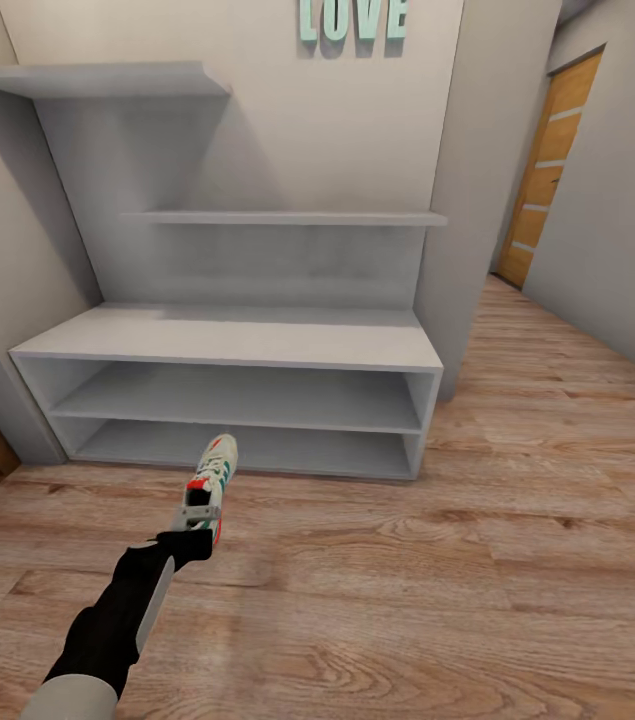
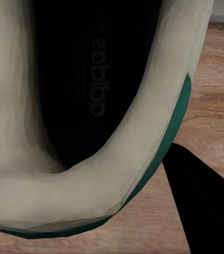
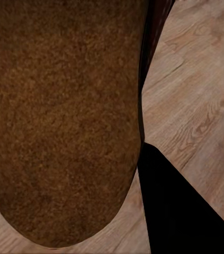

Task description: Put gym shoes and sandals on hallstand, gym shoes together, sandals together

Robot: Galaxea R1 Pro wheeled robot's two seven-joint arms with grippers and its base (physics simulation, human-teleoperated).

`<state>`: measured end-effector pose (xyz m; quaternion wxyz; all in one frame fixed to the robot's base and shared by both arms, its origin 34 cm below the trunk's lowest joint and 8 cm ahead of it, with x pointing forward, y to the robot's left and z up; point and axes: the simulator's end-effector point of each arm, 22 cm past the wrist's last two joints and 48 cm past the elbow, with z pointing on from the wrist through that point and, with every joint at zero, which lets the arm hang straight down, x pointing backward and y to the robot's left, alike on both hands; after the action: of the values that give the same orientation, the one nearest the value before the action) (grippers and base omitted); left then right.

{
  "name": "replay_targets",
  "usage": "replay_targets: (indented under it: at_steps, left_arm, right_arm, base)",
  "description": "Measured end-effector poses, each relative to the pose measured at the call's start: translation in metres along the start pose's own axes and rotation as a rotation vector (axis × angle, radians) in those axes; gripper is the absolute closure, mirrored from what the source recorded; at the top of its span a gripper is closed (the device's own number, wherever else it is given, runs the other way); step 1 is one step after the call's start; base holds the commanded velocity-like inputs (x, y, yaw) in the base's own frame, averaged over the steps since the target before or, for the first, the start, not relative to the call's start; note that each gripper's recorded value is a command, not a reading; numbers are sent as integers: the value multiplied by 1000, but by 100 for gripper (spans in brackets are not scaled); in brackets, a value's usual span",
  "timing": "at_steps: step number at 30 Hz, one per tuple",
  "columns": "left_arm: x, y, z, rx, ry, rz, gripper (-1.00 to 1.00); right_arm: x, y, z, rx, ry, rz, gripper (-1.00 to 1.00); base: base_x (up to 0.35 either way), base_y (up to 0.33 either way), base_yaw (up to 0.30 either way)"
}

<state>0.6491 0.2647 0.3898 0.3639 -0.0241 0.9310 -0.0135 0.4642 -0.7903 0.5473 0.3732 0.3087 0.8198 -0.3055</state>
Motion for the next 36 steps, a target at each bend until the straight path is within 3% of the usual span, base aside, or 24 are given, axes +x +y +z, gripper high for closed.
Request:
replay_targets:
  at_steps: [8, 14, 22, 36]
  left_arm:
    - [-1, -1, 0, 1, 0, -2, 100]
    - [13, 0, 11, -1, 29, -3, 100]
    - [34, 2, 25, -5, 71, -3, 100]
    - [50, -11, 52, 12, 104, -14, 100]
  right_arm:
    - [0, 0, 0, 0, 0, 2, 100]
    - [10, 4, 7, 9, 20, -20, 100]
    - [36, 9, 17, 23, 102, -52, 100]
    - [63, 16, 33, 48, 157, -110, 100]
  base:
    - [0, 0, 0]
    - [0, 0, 0]
    - [0, 0, 0]
    - [0, 0, 0]
